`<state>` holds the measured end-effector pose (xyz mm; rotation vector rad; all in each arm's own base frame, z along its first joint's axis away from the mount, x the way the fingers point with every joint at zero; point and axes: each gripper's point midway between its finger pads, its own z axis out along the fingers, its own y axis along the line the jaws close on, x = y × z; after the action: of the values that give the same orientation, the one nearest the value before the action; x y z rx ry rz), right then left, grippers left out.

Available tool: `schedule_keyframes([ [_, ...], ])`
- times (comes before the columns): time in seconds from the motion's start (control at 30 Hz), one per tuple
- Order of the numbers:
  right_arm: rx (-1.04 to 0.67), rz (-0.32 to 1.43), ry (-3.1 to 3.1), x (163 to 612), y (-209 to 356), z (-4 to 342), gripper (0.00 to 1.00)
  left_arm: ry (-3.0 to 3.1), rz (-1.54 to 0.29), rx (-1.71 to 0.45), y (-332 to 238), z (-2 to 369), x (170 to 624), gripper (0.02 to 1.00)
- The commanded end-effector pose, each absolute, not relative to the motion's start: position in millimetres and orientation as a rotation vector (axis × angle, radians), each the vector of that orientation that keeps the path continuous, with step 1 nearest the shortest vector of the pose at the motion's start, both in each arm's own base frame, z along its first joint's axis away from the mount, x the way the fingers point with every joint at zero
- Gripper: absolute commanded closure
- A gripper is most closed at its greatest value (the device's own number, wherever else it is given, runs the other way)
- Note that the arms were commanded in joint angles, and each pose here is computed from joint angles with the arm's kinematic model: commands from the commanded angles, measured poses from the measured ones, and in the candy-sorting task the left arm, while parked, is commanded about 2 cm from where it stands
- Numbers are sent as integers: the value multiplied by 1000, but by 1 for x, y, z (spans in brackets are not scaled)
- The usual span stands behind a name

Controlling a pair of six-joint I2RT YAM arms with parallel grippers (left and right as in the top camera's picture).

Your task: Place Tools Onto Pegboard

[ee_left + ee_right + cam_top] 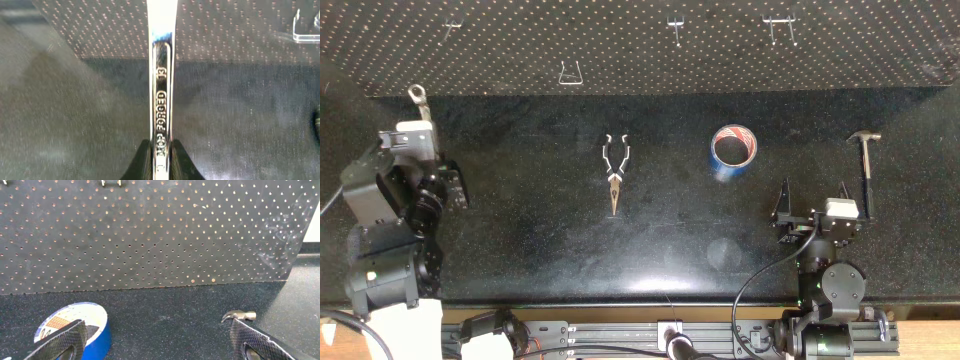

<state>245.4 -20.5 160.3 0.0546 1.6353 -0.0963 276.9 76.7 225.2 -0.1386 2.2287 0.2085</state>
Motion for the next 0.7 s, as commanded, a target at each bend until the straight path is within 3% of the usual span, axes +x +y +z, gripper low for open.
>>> schedule_keyframes([
  [0.03,37,-106,1637,245,-20,158,62,2171,201,-218,82,219,283,989],
  [0.4,37,-106,1637,245,-20,158,62,2157,203,-208,94,199,328,989],
  [0.7,37,-106,1638,245,-20,158,64,2188,170,-95,71,183,350,991],
])
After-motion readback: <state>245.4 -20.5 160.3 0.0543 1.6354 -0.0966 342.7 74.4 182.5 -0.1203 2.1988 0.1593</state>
